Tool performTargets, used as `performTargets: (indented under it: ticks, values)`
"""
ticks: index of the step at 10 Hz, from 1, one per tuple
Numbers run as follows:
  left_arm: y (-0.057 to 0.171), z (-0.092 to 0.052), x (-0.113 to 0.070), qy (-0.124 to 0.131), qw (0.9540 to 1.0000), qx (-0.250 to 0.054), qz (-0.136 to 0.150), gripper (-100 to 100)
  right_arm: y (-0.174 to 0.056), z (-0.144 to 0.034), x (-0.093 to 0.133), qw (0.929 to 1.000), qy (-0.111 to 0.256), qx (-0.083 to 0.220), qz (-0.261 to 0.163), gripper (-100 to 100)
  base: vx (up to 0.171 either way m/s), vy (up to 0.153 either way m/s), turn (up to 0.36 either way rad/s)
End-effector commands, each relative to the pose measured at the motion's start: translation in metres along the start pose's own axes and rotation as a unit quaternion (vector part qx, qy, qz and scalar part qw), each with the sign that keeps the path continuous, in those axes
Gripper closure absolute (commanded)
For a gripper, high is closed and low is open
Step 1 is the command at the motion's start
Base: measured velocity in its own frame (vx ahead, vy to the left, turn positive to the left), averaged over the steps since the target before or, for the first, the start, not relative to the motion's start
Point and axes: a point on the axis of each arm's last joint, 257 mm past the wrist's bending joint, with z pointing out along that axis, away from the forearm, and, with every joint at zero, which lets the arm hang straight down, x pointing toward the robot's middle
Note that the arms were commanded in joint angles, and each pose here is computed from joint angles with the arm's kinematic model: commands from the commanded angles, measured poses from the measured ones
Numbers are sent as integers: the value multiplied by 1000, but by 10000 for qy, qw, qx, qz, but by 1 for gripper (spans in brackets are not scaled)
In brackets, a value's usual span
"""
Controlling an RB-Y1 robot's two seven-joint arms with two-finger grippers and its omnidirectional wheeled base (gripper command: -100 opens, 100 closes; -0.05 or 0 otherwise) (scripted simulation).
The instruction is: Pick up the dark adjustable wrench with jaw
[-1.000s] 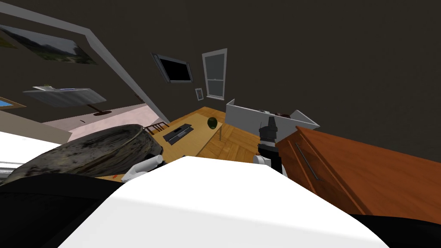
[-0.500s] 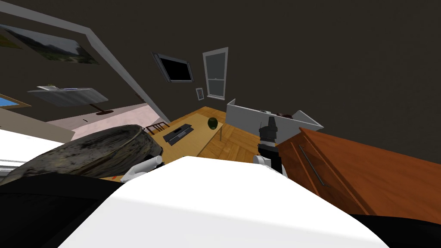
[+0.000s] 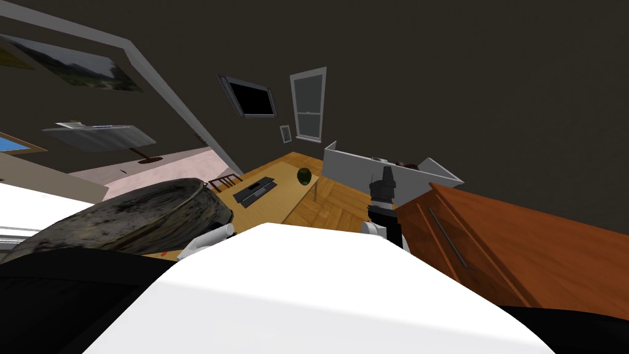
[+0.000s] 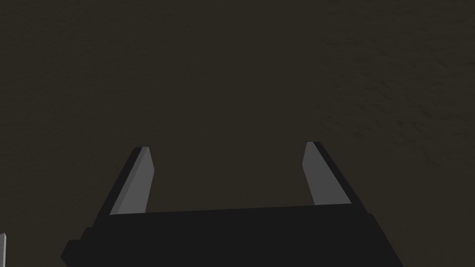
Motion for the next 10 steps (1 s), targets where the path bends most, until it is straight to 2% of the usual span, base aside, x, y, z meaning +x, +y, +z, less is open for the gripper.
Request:
performTargets:
  ticks: [1, 4, 5, 6, 8, 9, 10]
  values:
    - [0, 0, 0, 0, 10000, 0, 0, 100, 0, 0, 0, 10000, 0, 0, 0, 0, 0, 0, 0]
    - [1, 0, 0, -1, 10000, -9, -2, 100, 0, 0, 0, 10000, 0, 0, 0, 0, 0, 0, 0]
    - [1, 0, 0, -1, 10000, -9, -2, 0, 0, 0, 0, 10000, 0, 0, 0, 0, 0, 0, 0]
    - [-6, -9, -2, 0, 10000, -7, -16, 100, 0, 0, 0, 10000, 0, 0, 0, 0, -15, -20, -25]
    - [-10, -19, -4, -2, 10000, -13, -26, 100, 0, 0, 0, 10000, 0, 0, 1, 0, -17, -31, -21]
    - [-10, -16, -4, 3, 10000, 1, -20, 100, 0, 0, 0, 10000, 0, 0, 0, 0, -5, -11, -2]
    - [-9, -17, -4, 0, 10000, -7, -21, 0, 0, 0, 0, 10000, 0, 0, 0, 0, 0, 0, 0]
